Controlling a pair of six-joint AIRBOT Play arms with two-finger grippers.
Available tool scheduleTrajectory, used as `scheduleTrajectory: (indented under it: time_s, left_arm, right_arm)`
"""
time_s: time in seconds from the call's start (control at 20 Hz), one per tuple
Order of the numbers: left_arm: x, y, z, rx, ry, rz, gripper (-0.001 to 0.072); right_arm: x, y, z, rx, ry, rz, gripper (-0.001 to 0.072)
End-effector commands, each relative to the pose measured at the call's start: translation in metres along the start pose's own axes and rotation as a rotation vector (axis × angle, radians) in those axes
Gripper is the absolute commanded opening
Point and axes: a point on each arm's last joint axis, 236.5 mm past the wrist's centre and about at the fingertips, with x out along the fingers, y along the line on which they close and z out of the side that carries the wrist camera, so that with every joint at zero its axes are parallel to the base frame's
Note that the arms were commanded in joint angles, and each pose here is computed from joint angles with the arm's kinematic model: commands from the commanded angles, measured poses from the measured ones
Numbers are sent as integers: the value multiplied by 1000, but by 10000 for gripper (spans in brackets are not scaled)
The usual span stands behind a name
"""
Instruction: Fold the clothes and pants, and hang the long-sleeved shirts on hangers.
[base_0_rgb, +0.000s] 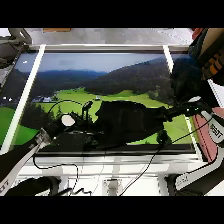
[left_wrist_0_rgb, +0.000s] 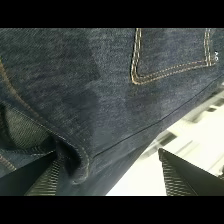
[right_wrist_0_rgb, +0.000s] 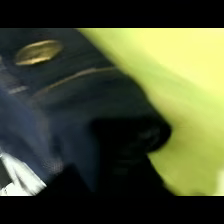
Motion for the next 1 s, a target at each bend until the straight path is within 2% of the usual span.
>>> scheduleTrajectory:
  time_s: [0.0, 0.15, 0.25, 0.45, 0.6, 0.75, 0.95]
  left_arm:
    - [-3, 8, 7, 10, -22, 24, 692]
    - [-24, 22, 37, 35, -100, 35, 692]
    - [-58, 34, 72, 58, -201, 63, 692]
    - [-168, 46, 135, 144, -471, 156, 692]
    - [-255, 41, 152, 217, -681, 230, 692]
    - [-322, 34, 146, 253, -844, 302, 692]
    - [-375, 24, 132, 312, -973, 394, 692]
  right_arm:
    - [20, 36, 10, -95, -14, 90, 34]
    - [18, 81, 26, -168, -91, 181, 34]
    - [1, 102, 42, -216, -173, 176, 33]
    - [-64, 138, 97, -288, -464, 29, 33]
    - [-143, 155, 132, -275, -746, -124, 34]
    - [-223, 143, 130, -184, -916, -277, 34]
    - [-327, 80, 78, 102, -1068, -483, 34]
